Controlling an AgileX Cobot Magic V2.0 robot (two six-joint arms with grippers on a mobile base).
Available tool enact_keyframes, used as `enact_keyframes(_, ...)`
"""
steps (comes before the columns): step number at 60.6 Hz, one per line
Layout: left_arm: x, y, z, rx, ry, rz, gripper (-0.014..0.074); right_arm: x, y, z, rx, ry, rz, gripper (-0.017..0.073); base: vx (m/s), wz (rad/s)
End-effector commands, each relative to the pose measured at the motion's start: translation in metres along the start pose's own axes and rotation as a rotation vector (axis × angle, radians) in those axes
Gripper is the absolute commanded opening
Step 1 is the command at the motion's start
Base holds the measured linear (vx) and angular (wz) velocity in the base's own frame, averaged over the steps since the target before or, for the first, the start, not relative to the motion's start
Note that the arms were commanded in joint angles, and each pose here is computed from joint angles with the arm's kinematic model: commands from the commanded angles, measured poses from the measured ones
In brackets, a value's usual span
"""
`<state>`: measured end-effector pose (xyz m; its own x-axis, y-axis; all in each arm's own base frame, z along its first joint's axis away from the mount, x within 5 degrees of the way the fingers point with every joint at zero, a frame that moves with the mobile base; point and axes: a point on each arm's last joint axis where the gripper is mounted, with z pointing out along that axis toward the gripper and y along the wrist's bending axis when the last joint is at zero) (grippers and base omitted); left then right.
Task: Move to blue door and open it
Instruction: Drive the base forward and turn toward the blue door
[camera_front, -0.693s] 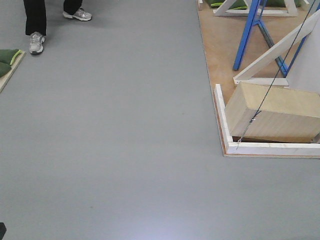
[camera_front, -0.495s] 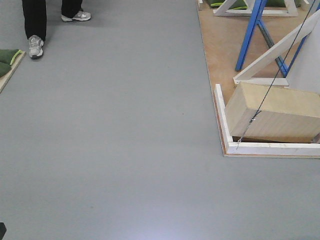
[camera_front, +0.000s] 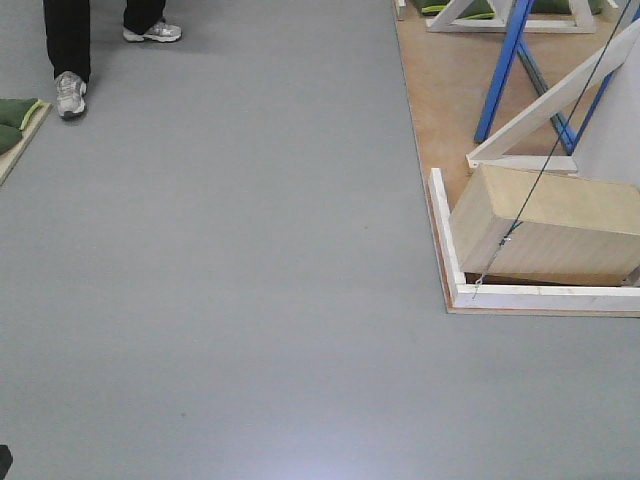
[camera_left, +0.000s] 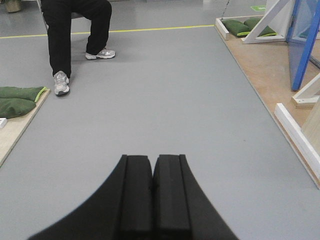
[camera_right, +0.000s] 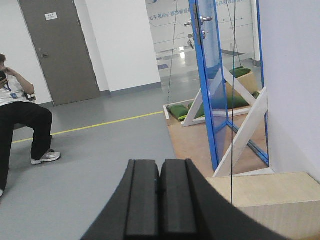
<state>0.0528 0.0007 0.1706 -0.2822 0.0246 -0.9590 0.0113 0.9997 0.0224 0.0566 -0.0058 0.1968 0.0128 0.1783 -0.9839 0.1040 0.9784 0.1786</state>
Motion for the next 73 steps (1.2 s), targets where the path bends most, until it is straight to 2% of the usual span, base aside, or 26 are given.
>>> enact_keyframes(1, -0.0178, -0.0002, -0.0051, 0.005, -0.126, -0.003, 0.0071, -0.0056, 0.0006, -0.0008, -0.010, -0.085, -0.001, -0.0004, 0.00, 0.00)
enact_keyframes(41, -0.0150, -0.0002, -0.0045, 0.005, -0.117, -0.003, 0.0071, -0.0058, 0.0015, -0.0012, -0.027, -0.088, -0.001, -0.0004, 0.03, 0.00)
enact_keyframes(51, -0.0150, -0.0002, -0.0045, 0.005, -0.117, -0.003, 0.0071, -0.0054, 0.0035, -0.0012, -0.063, -0.081, 0.001, -0.0004, 0.13, -0.02)
enact_keyframes(73, -0.0150, -0.0002, -0.0045, 0.005, -0.117, -0.003, 0.0071, -0.0054, 0.0035, -0.0012, -0.063, -0.081, 0.001, -0.0004, 0.21, -0.02)
